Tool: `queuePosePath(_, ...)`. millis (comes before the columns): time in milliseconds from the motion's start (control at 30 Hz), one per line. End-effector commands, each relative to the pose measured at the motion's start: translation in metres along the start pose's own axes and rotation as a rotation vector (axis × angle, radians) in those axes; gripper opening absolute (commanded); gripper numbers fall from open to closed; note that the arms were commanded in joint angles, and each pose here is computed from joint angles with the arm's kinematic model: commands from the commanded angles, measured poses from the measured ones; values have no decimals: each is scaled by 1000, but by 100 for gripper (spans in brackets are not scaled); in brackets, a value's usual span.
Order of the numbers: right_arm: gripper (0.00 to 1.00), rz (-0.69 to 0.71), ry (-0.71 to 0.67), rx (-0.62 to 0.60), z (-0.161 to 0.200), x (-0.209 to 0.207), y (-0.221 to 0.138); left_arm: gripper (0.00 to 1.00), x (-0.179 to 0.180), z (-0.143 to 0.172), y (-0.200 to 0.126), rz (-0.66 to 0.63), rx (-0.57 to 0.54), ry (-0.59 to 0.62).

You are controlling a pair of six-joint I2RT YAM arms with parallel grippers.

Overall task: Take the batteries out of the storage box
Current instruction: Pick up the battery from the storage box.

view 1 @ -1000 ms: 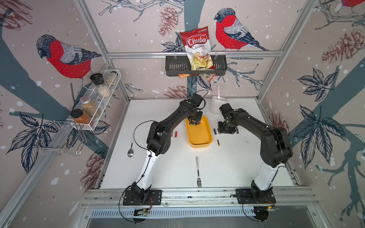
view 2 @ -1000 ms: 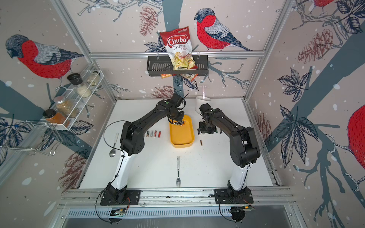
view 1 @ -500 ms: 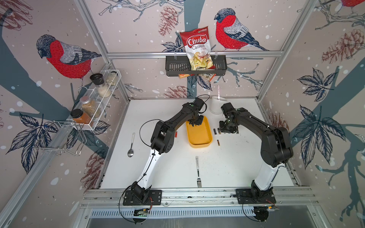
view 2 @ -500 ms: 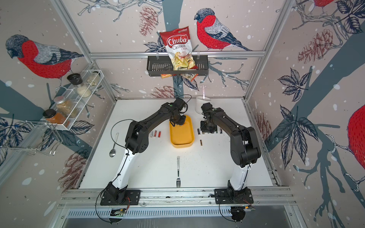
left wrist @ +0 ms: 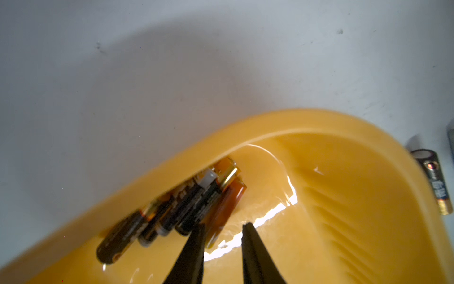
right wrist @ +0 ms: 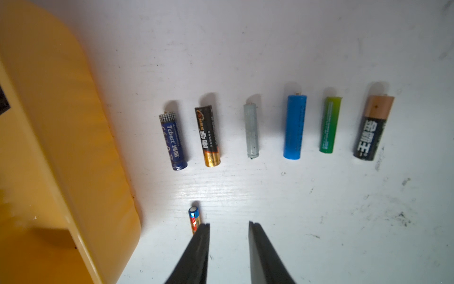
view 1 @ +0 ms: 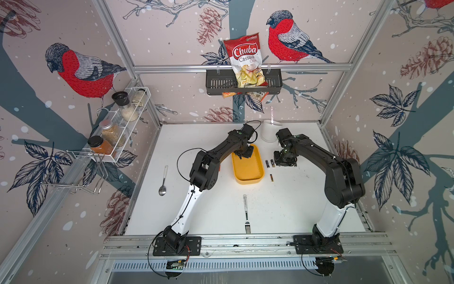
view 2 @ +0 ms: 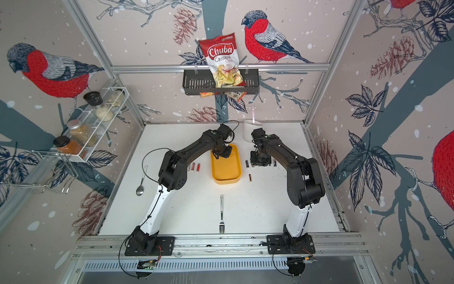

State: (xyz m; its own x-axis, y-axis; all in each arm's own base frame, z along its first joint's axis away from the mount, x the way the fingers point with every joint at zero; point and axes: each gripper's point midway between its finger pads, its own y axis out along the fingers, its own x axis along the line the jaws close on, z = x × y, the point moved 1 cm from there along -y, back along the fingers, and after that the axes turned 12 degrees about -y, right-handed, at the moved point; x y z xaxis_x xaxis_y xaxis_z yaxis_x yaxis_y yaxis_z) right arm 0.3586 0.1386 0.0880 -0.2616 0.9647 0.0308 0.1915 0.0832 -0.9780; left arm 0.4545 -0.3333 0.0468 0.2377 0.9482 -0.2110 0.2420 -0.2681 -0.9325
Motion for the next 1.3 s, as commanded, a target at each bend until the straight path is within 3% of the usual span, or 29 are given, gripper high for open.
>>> queuePosePath(0, 34, -3, -5, 5, 3, -2, -3, 31, -4, 0, 3, 17, 1, 8)
queuePosePath(533, 33, -5, 0, -1, 4, -5, -4, 20, -4, 7, 14, 5, 21, 2)
queuePosePath(1267, 33, -16, -1, -19, -3, 0, -7, 14, -15, 9, -15, 43, -1, -3)
